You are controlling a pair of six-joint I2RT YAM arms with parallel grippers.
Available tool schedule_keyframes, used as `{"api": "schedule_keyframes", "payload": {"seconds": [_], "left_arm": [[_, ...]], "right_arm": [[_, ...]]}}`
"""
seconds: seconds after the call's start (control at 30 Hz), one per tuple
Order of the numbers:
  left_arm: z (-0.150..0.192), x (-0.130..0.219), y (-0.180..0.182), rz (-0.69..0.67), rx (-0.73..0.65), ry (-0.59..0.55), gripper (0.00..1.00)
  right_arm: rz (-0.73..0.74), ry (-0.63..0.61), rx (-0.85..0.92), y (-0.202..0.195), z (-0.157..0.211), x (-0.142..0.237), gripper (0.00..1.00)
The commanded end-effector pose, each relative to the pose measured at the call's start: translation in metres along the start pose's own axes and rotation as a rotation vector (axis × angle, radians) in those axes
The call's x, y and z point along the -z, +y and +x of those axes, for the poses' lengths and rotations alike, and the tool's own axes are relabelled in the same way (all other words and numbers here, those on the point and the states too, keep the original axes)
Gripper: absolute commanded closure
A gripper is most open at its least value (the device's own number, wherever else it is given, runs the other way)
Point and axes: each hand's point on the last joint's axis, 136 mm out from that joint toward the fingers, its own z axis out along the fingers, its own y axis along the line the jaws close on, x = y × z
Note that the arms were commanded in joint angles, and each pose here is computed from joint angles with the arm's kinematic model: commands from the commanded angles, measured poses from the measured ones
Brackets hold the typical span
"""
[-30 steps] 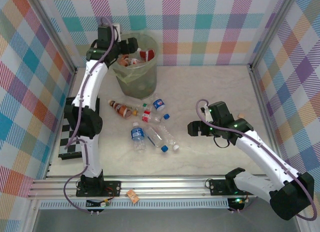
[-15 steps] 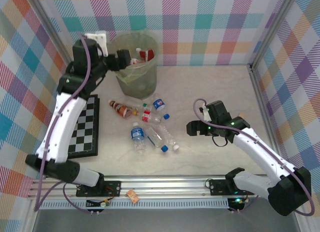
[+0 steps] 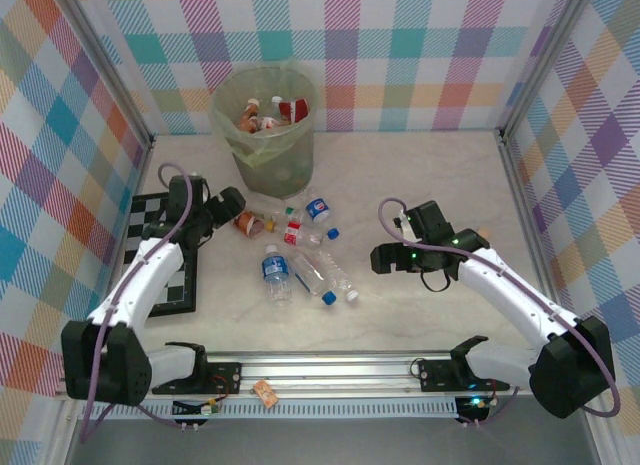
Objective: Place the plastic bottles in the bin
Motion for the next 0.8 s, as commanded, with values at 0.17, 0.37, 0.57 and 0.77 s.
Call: {"api": "schedule_keyframes", "payload": {"seconds": [0.17,0.37,0.57,0.77], "left_arm": [[-0.010,-0.067,-0.011,0.145,0.237,-0.009,0.07],[0.012,-0.091,0.007,0.112,0.298,0.017,0.09],[0.035,-0.100,0.018,0.079,0.324,0.029,0.16],[0.054,-0.110,0.018,0.074,0.321,0.052,0.27]], "right_arm": [[0.002,-0.013,0.003,0.000,-0.005,0.003,0.05],[0.016,-0.008,0.007,-0.003,-0.004,0.003,0.05],[0.005,-0.002,0.010,0.000,-0.007,0.000,0.05],[-0.025,0.010,-0.004,0.006,-0.008,-0.006,0.05]]}}
